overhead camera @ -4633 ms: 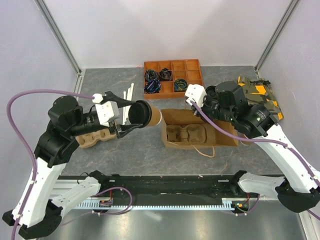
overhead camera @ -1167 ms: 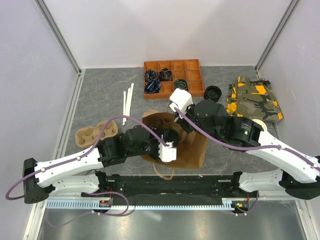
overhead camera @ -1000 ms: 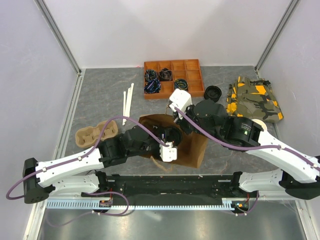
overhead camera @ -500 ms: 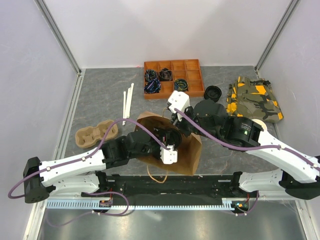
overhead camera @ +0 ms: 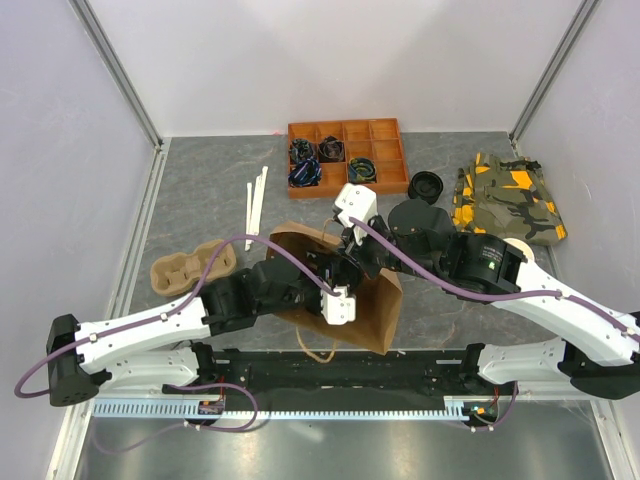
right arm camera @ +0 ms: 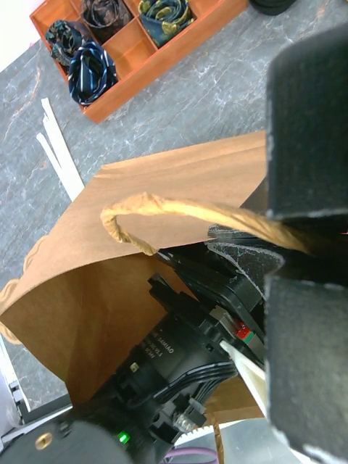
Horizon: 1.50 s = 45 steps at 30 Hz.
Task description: Pack the takeout coffee
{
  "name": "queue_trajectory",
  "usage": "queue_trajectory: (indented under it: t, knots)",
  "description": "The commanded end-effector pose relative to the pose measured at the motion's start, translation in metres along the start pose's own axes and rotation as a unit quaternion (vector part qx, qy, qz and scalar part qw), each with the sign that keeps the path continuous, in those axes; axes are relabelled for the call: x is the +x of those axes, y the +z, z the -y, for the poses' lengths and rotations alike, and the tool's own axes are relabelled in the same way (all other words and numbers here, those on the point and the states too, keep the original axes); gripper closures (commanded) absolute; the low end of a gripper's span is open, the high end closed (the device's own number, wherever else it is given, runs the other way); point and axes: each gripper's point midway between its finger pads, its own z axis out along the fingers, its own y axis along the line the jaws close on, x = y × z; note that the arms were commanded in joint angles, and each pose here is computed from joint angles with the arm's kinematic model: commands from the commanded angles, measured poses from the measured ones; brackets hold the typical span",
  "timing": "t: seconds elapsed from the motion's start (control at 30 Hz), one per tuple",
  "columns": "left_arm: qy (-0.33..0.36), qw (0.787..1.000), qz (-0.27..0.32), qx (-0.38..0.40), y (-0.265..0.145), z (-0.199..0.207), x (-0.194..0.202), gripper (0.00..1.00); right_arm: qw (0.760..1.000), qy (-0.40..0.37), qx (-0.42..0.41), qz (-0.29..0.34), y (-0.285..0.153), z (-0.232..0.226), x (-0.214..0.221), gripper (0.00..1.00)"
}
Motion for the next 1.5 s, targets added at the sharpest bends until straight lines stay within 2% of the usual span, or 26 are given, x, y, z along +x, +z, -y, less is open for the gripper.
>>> queue_trajectory:
  t: [0.0, 0.3, 0.43, 0.57, 0.97, 1.2, 1.47]
  knots:
    - [0.012, 0.999, 0.028, -0.019, -0.005, -0.021, -0.025, 0.62, 0.999, 0.017, -0.016, 0.047, -0.010, -0.005, -0.024, 1.00]
    - [-0.001, 1.000, 0.005, -0.003, -0.014, -0.028, -0.030, 0.64, 0.999, 0.014, 0.020, 0.044, -0.008, 0.008, -0.022, 1.00]
    - [0.018, 1.000, 0.006, 0.007, -0.012, -0.020, -0.025, 0.64, 0.999, 0.018, 0.006, 0.043, -0.006, 0.003, -0.021, 1.00]
    - [0.042, 0.998, 0.032, 0.026, -0.006, -0.005, -0.024, 0.64, 0.998, 0.031, -0.021, 0.043, -0.006, -0.008, -0.019, 1.00]
    - [0.040, 0.999, -0.008, 0.033, 0.011, 0.019, 0.013, 0.65, 0.996, 0.044, -0.066, 0.038, -0.009, -0.024, -0.016, 1.00]
    - [0.054, 0.998, 0.031, 0.019, 0.005, 0.016, 0.002, 0.65, 0.993, 0.058, -0.100, 0.034, -0.009, -0.032, -0.013, 1.00]
    - [0.126, 0.989, 0.055, 0.050, 0.010, 0.036, 0.006, 0.65, 0.989, 0.064, -0.127, 0.032, -0.005, -0.037, -0.012, 1.00]
